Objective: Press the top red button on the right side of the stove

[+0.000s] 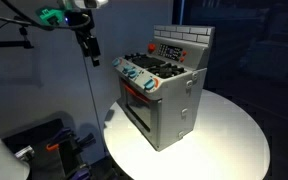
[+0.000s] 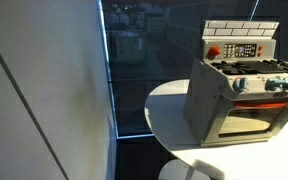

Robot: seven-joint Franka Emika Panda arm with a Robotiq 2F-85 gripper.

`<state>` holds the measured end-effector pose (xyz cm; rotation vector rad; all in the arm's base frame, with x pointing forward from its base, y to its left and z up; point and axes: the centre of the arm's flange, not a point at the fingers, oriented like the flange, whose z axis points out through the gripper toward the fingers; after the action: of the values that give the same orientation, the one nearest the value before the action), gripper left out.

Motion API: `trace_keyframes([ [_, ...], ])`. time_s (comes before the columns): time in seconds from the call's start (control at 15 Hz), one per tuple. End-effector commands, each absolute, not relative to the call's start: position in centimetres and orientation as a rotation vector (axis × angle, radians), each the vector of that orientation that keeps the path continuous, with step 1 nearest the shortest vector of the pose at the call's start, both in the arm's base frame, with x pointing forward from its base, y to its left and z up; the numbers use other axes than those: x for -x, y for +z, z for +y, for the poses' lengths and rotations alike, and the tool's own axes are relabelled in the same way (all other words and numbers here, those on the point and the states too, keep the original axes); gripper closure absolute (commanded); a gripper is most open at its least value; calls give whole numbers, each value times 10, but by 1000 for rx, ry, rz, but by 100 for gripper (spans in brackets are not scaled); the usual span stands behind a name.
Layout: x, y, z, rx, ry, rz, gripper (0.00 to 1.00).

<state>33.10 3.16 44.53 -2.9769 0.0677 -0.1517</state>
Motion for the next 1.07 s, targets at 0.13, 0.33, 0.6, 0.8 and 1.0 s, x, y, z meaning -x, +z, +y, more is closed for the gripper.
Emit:
trace_keyframes([
  [0.13,-331,445,32,2977,-152,68,0],
  [0.33,-333,449,31,2980,-167,77,0],
  [0.6,-336,461,26,2981,-187,104,0],
  [0.8,-341,472,21,2985,-203,139,0],
  [1.0,-349,486,14,2996,-217,193,0],
])
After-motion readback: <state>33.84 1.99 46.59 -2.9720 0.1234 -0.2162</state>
